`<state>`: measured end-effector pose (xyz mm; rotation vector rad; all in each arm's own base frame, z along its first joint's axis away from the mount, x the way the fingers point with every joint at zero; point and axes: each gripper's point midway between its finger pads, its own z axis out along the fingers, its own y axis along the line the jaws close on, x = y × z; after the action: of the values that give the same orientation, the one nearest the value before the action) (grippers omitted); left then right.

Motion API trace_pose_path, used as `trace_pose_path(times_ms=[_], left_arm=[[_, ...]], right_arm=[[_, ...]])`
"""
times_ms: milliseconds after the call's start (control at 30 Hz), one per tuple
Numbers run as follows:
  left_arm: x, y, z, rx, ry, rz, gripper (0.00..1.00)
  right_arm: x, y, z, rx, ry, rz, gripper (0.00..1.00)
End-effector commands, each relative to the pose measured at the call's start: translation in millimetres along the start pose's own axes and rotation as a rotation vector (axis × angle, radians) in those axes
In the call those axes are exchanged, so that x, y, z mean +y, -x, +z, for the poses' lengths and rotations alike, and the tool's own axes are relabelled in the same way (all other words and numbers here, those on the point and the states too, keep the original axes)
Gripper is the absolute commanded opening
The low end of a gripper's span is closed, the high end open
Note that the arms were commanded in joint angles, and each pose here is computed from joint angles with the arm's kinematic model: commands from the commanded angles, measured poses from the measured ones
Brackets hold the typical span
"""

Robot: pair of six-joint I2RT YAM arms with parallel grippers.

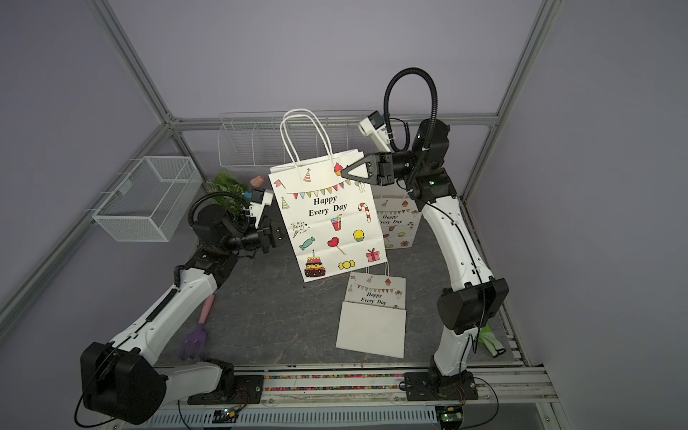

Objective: Put away the paper bag
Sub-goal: Press the paper bag.

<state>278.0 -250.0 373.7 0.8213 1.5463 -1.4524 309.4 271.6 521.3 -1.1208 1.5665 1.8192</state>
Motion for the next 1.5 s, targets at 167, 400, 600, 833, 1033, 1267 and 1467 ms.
trace_pose_path(times_ms=[167,400,600,833,1033,1267,1467], left_arm=[[-0.2,-1.6,-2.0,0.022,0.049,0.017,0.75],[5.6,5.4,-35.1,-0.052,0.203,0.055,0.96],[10.5,10.7,-45.7,-0.108,0.189,0.039,0.68],[-20.7,25.3,-41.6,-0.144,0.029,0.070,0.58],[-31.6,25.1,-34.6,-0.124,-0.009,0.092,0.55],[-23.7,26.9,-24.9,-0.110,-0.023,0.072,0.44],[-32.3,26.7,-17.3,-0.083,-0.033,0.092,0.34]], right_arm=[[36.2,10.9,-1.2,-0.011,-0.005,-0.098,0.07],[50.8,13.8,-9.8,-0.033,-0.032,-0.127,0.07],[54.6,15.7,-14.9,-0.048,-0.049,-0.135,0.07],[51.1,15.8,-14.9,-0.052,-0.052,-0.124,0.07],[43.7,17.6,-11.4,-0.052,-0.043,-0.102,0.07],[41.2,15.8,-5.7,-0.041,-0.027,-0.093,0.06],[37.5,15.1,-3.8,-0.039,-0.023,-0.081,0.06]])
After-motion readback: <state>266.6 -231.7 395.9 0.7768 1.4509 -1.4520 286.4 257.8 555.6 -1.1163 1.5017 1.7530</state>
